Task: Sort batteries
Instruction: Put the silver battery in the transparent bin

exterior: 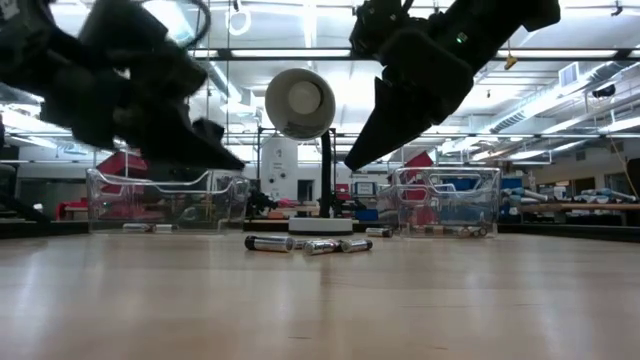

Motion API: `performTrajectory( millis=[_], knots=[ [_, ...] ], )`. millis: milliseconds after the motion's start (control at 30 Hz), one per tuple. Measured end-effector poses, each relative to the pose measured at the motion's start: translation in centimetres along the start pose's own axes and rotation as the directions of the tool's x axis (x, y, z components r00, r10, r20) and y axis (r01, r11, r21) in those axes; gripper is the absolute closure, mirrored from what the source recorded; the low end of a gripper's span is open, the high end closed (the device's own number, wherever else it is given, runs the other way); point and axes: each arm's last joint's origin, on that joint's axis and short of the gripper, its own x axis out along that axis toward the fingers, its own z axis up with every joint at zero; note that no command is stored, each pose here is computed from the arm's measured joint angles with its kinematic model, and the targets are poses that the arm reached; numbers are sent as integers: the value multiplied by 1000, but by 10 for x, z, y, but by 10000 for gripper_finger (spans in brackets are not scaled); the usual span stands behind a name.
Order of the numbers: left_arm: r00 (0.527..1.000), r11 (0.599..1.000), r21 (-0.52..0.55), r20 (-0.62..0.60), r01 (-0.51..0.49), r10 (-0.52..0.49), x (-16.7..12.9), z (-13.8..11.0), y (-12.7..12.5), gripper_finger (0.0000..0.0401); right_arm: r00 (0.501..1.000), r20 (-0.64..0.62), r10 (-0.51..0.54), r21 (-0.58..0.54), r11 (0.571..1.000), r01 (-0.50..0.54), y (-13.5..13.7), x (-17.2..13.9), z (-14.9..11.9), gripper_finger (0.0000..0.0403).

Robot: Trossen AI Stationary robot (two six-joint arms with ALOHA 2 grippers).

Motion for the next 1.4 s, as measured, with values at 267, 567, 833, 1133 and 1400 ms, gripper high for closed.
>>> performTrajectory(
  millis=[267, 567, 833, 1133, 1400],
  knots=[
    [999, 995, 93, 36, 24, -27, 26, -19, -3, 291, 1000, 8, 2, 4, 1000, -3, 0, 0, 1, 274],
    [998, 985, 171, -51, 33, -25, 55, -35, -5, 227, 1000, 10, 3, 11, 1000, -3, 0, 0, 1, 274],
    [997, 987, 161, -81, 19, -6, 62, -45, -6, 207, 1000, 17, 5, 16, 1000, -5, 1, 0, 2, 274],
    [991, 987, 155, -134, 36, -15, 62, -50, -6, 266, 1000, 28, 8, 21, 1000, -9, 1, 0, 3, 274],
    [988, 989, 136, -149, 49, -29, 62, -52, -6, 355, 999, 31, 9, 22, 1000, -10, 1, 0, 3, 274]
  ],
)
